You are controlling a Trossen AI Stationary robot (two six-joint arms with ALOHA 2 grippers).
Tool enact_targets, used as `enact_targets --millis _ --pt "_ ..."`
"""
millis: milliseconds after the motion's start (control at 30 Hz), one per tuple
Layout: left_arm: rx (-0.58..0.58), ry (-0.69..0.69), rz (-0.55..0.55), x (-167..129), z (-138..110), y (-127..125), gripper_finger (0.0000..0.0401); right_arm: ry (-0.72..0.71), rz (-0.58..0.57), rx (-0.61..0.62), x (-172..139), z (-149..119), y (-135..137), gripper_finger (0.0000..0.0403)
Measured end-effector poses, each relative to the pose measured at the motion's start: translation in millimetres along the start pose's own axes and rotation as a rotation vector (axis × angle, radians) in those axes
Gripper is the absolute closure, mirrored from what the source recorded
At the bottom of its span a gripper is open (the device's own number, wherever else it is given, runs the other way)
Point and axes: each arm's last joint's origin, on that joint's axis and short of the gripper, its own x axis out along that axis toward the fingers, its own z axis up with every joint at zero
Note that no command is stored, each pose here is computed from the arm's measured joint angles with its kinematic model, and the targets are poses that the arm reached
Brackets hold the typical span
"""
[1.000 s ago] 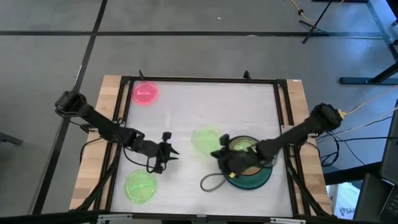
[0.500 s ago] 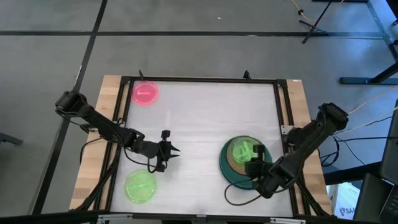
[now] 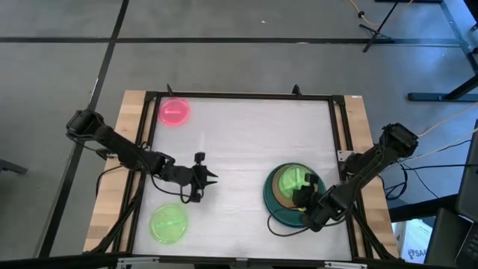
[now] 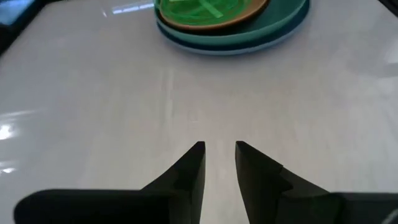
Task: Stack plastic plates
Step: Stack the light green plate on top of the light green plate, then stack the light pink plate on top of the light green plate
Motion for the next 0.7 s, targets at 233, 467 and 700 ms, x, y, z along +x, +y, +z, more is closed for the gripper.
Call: enact_targets --millis 233,467,700 --pt "-0.092 0.099 0.06 6 2 30 0.0319 -0.131 -0.003 -0.048 -8 16 6 0.0214" --pt "-0.173 0.3 0.254 3 11 82 0.0319 -0.265 -0.126 -0.116 -4 31 -1 0.0192" --pt "-0.315 0.505 0.48 -7 -13 144 0.0319 -0.26 -0.191 -0.065 5 42 -16 0.0192"
